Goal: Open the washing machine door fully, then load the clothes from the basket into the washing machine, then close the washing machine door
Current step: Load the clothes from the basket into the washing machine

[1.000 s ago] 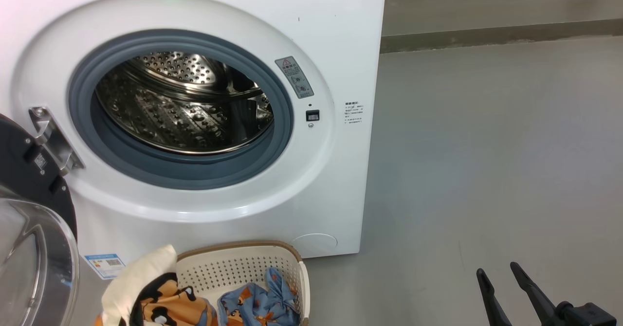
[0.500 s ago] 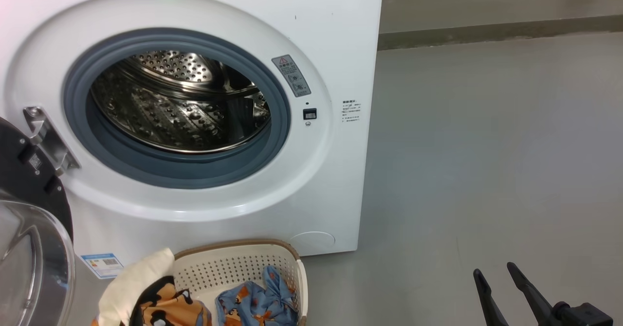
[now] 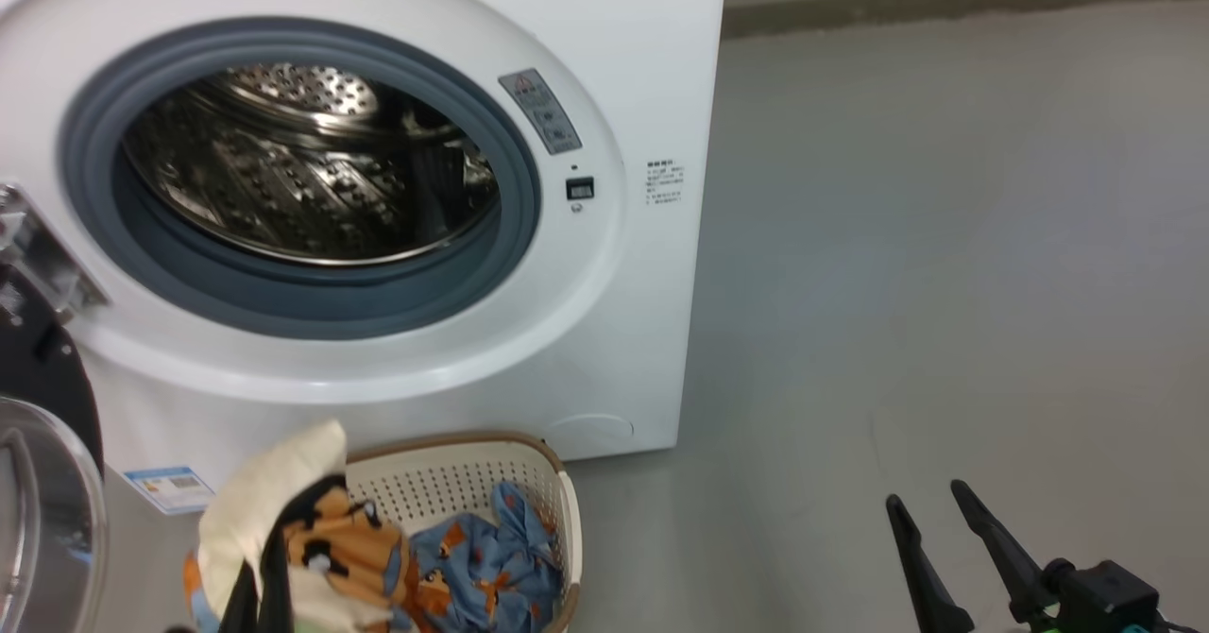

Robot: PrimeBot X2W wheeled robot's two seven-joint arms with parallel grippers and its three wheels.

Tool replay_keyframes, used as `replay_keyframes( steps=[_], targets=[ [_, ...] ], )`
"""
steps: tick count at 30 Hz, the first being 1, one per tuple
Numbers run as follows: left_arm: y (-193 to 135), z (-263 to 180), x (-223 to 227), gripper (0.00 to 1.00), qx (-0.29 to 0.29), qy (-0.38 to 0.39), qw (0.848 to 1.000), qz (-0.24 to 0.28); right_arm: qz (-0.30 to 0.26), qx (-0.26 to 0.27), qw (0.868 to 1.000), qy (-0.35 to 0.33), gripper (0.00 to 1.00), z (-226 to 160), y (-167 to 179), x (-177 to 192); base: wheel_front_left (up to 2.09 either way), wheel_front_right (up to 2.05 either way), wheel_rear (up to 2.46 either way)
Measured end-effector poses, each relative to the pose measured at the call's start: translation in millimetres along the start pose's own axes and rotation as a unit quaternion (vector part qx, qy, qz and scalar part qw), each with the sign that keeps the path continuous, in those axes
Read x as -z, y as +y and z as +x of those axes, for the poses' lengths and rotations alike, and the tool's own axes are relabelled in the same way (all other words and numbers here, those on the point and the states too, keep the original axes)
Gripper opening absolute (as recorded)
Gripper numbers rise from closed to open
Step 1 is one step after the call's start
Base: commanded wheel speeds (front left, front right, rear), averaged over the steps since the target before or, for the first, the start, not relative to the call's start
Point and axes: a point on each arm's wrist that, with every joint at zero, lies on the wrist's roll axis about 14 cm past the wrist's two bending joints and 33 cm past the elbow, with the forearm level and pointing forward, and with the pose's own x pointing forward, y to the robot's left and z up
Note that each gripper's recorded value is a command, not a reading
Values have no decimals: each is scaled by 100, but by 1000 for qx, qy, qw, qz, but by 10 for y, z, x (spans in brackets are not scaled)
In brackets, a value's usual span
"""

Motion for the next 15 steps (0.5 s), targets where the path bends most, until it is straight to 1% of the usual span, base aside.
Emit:
replay_keyframes(
  steps=[6,11,14,15],
  targets=[
    [-69,363,-66,0,19,-16,1000,2,7,-4,1000,5,100,175,41,46,0,0,0],
    [-121,703,-85,0,36,-27,999,17,15,2,1000,9,100,332,35,99,0,0,0],
    [-97,908,-85,0,36,-32,999,19,18,4,1000,17,100,403,26,162,0,0,0],
    [-97,908,-85,0,36,-32,999,19,18,4,1000,17,100,403,26,162,0,0,0]
  ],
)
